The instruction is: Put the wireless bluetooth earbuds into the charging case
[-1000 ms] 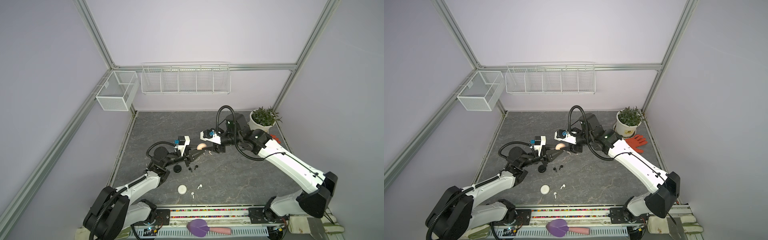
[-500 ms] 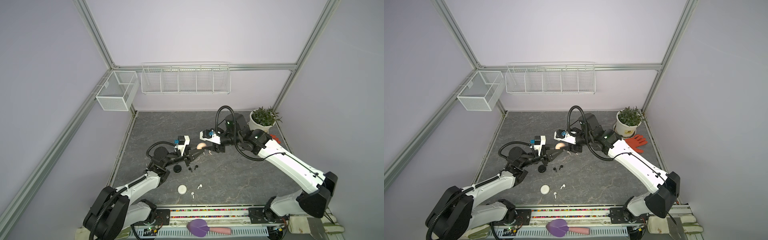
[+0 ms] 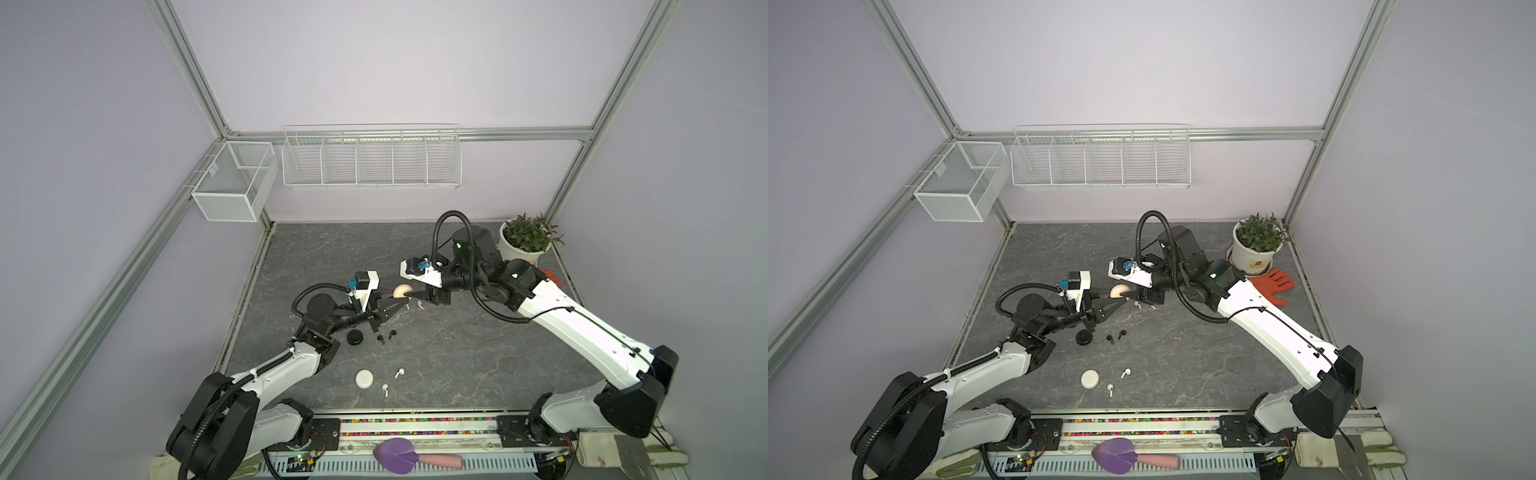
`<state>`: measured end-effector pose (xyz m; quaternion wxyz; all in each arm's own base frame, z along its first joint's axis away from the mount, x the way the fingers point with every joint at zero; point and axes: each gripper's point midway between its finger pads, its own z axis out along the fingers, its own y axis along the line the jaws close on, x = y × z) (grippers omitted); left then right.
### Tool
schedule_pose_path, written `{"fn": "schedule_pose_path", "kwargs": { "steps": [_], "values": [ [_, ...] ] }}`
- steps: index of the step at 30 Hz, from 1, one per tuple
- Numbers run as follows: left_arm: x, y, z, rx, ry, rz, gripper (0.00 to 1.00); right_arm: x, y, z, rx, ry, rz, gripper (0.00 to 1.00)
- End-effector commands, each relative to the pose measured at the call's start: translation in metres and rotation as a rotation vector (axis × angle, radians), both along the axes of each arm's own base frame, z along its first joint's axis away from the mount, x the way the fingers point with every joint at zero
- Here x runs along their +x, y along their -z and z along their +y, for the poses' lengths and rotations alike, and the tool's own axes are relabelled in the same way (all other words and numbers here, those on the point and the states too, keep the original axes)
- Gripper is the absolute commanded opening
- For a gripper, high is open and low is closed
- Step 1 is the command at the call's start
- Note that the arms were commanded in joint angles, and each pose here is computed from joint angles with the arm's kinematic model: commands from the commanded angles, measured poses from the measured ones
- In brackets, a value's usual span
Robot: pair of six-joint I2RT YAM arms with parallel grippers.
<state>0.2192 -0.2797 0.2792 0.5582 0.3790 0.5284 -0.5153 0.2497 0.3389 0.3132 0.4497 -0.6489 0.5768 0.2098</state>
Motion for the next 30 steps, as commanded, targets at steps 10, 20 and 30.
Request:
{"fn": "schedule_pose_path", "kwargs": {
  "steps": [10,20,30],
  "values": [
    [-0.007,0.002,-0.001,-0.002,0.030,-0.022,0.00,0.010,-0.026,0.000,0.061,0.044,-0.083,0.63],
    [-0.007,0.004,-0.002,-0.002,0.033,-0.015,0.00,0.010,-0.031,0.000,0.079,0.058,-0.087,0.70],
    [-0.007,0.007,-0.001,0.001,0.033,-0.010,0.00,0.015,-0.035,0.002,0.097,0.084,-0.089,0.73]
  ]
}}
